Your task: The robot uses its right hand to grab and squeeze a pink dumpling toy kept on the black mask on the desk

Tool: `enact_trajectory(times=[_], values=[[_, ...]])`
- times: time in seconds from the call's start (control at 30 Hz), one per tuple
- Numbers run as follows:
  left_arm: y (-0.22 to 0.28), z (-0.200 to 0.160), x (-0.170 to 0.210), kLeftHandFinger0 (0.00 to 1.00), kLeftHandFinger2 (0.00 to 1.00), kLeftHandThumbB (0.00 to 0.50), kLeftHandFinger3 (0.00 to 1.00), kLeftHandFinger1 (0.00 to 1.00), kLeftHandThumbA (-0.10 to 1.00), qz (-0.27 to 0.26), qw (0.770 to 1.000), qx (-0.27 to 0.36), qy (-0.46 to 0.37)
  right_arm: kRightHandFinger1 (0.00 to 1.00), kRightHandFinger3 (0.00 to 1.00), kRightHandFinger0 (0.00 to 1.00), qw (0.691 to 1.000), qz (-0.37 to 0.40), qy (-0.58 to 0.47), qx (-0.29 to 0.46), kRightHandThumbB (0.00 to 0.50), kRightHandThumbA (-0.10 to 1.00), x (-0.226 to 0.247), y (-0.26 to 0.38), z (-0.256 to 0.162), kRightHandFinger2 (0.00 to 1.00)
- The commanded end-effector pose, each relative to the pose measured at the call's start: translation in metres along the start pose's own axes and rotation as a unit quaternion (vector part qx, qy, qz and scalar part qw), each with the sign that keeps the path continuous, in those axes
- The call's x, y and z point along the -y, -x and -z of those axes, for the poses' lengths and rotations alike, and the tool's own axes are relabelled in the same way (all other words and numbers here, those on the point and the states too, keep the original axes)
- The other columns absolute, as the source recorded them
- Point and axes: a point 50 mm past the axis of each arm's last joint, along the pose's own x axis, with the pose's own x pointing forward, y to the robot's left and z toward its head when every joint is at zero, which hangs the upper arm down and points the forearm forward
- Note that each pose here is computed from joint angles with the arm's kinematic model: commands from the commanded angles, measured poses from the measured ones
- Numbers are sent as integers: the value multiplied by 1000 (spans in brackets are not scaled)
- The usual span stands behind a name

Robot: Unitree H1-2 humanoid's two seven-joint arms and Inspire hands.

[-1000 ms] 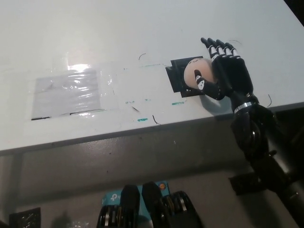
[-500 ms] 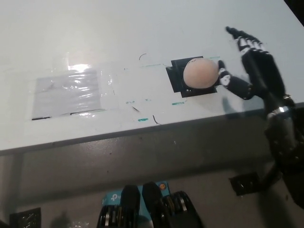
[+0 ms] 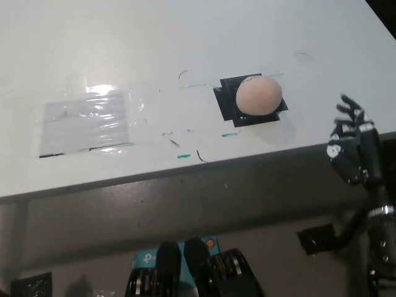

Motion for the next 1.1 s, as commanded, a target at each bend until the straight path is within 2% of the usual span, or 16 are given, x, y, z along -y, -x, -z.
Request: enact_trajectory(times=[0.0, 0.07, 0.17, 0.33, 0.43, 0.5, 0.57, 0.67, 0.73, 0.83, 0.9, 1.07], values=[[-4, -17, -10, 0, 128, 500, 139, 18, 1000, -1, 1000, 23, -15, 613, 967, 486, 993, 55, -102, 30, 148, -61, 2, 14, 8, 766], [-4, -15, -10, 0, 126, 500, 140, 20, 1000, 0, 1000, 25, -15, 624, 981, 479, 989, 58, -139, 1, 143, -78, -1, 23, 16, 771], [-4, -15, -8, 0, 123, 500, 161, 19, 1000, -1, 1000, 27, -17, 547, 978, 415, 984, 61, -165, -26, 145, -89, -5, 32, 30, 757], [-2, -11, -8, 0, 117, 500, 132, 12, 1000, -1, 1000, 21, -16, 567, 1000, 414, 971, 87, -207, -78, 131, -77, -7, 47, 52, 785], [-2, -9, -5, 0, 115, 500, 155, 7, 1000, 1, 1000, 20, -18, 634, 1000, 489, 965, 97, -222, -102, 118, -40, -6, 51, 61, 810], [0, -6, -6, 0, 132, 500, 177, 13, 1000, -1, 1000, 20, -15, 576, 1000, 420, 958, 101, -239, -119, 111, -53, -7, 52, 68, 761], [0, -6, -6, 0, 127, 500, 157, 10, 1000, 0, 1000, 21, -13, 488, 999, 301, 954, 101, -249, -134, 127, -35, -10, 51, 69, 711], [2, -6, -6, 0, 129, 500, 131, 17, 1000, 3, 1000, 21, -13, 390, 1000, 275, 954, 93, -251, -138, 115, -68, -12, 51, 68, 643], [1, -4, -5, 0, 133, 500, 165, 22, 1000, 2, 1000, 18, -15, 361, 992, 282, 954, 89, -251, -140, 109, -69, -12, 50, 68, 582], [2, -4, -5, 0, 148, 500, 173, 36, 1000, 4, 1000, 17, -13, 281, 962, 214, 951, 86, -260, -141, 131, -34, -12, 48, 68, 497], [2, -4, -6, 0, 137, 500, 143, 27, 1000, -1, 1000, 11, -18, 274, 957, 198, 949, 87, -266, -144, 123, -29, -12, 49, 67, 487], [4, -5, -5, 0, 137, 500, 140, 21, 1000, -1, 1000, 13, -13, 211, 978, 134, 948, 91, -268, -145, 129, -9, -12, 49, 67, 449]])
